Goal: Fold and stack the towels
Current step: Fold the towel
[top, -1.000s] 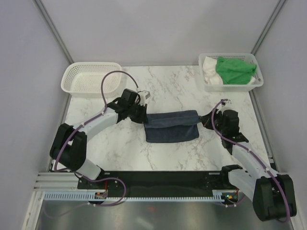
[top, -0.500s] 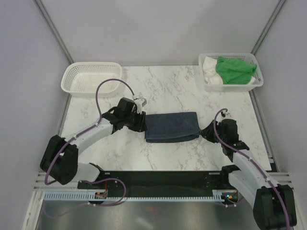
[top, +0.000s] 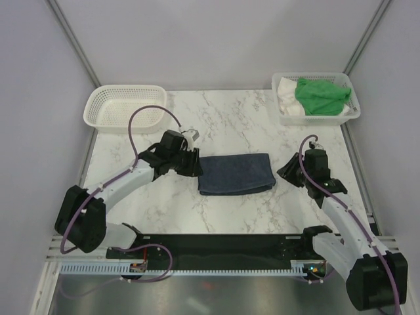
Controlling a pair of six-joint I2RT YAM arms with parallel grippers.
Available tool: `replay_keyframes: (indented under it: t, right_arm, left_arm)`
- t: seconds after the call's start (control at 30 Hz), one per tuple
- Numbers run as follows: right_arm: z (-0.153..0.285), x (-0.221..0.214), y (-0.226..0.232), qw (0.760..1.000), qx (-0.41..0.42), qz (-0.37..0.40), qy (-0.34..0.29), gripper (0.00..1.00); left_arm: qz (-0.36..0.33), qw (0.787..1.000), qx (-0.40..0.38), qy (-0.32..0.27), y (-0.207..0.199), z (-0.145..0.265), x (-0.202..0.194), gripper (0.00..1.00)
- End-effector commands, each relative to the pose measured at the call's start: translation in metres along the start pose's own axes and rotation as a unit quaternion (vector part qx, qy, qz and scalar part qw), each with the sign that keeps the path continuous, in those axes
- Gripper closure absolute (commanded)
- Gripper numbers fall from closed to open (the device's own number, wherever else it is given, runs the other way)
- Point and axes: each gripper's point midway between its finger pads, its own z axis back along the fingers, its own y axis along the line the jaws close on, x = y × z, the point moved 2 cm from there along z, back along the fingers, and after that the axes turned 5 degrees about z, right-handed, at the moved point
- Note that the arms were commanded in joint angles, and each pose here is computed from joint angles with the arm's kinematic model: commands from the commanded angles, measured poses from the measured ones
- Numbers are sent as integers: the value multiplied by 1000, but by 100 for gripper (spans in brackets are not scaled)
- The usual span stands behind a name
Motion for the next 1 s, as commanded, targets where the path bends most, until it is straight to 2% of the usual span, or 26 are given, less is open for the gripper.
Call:
replay_keyframes:
  t: [0.0,0.03,0.13,0.17,0.27,0.43,0.6,0.73,0.83,0.97]
  right_arm:
    - [-12,21,9,1000,0,18,-10,58]
    - [-16,17,8,1000,5,27,0,59]
    - [-32,5,10,999,22,33,33,63]
    - [-34,-1,16,997,44,35,51,66]
    - [-42,-20,2,996,20,35,83,76]
    - [-34,-44,-18,996,-3,10,87,76]
    - [-23,-31,-13,998,-2,28,64,74]
    - [-18,-11,-2,998,2,40,48,70]
    - [-18,-1,7,998,10,50,48,69]
    - [-22,2,24,994,48,66,67,70]
  left_arm:
    - [20,1000,3,0,-3,-11,11,58]
    - [24,999,-22,20,-10,-16,5,59]
    - [22,998,-53,29,-20,-19,1,60]
    - [17,998,-61,30,-24,-19,0,60]
    - [19,995,-89,49,-34,-22,-7,60]
    - [47,994,-44,86,-8,-34,-47,67]
    - [61,993,18,98,14,-29,-64,71]
    - [54,996,32,62,8,-16,-39,73]
    - [52,998,-2,34,-11,-10,-17,70]
    - [45,997,-61,21,-30,-12,-7,70]
